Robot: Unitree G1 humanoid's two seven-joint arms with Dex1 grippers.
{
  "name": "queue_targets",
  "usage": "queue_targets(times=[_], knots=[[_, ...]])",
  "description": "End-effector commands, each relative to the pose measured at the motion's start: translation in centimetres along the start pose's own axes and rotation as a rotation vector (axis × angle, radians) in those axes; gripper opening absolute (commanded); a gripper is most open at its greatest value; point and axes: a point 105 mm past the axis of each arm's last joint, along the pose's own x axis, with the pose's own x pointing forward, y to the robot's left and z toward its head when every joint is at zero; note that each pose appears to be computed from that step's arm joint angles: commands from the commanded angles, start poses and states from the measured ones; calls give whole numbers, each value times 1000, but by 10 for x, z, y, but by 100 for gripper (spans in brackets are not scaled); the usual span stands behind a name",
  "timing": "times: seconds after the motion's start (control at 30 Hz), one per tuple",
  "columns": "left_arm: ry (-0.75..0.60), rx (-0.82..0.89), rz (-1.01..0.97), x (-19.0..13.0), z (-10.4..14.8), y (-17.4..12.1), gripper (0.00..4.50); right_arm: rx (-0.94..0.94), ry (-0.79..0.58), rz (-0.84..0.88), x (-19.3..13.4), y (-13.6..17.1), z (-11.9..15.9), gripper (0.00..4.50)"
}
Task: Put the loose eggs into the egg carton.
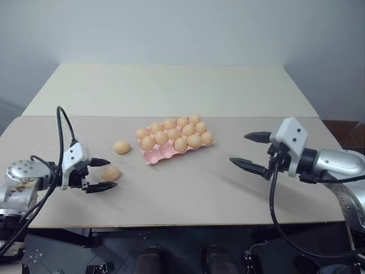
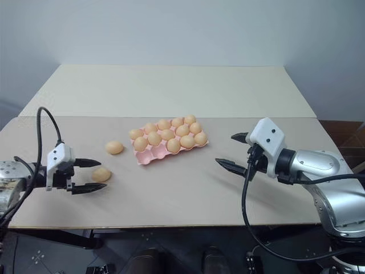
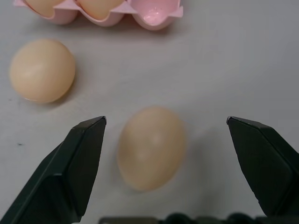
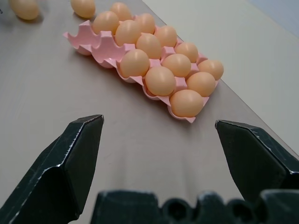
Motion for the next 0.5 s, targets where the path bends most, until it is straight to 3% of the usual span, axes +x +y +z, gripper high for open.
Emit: queue_targets(times=[0.03,0.07,0.17,0.3,0.5], knots=[[26,45,32,0,0,7,450,-34,-25,-19,-7,0,12,446],[36,48,31,1,-1,7,450,-31,-24,-20,-7,0,12,446],[41,52,56,8,-5,10,388,-30,-20,-29,-8,-1,13,450],[-19,34,64,10,5,10,260,-25,-15,-39,-11,-2,14,450],[-55,18,3,-6,16,2,260,-25,-4,-41,-15,0,14,450]])
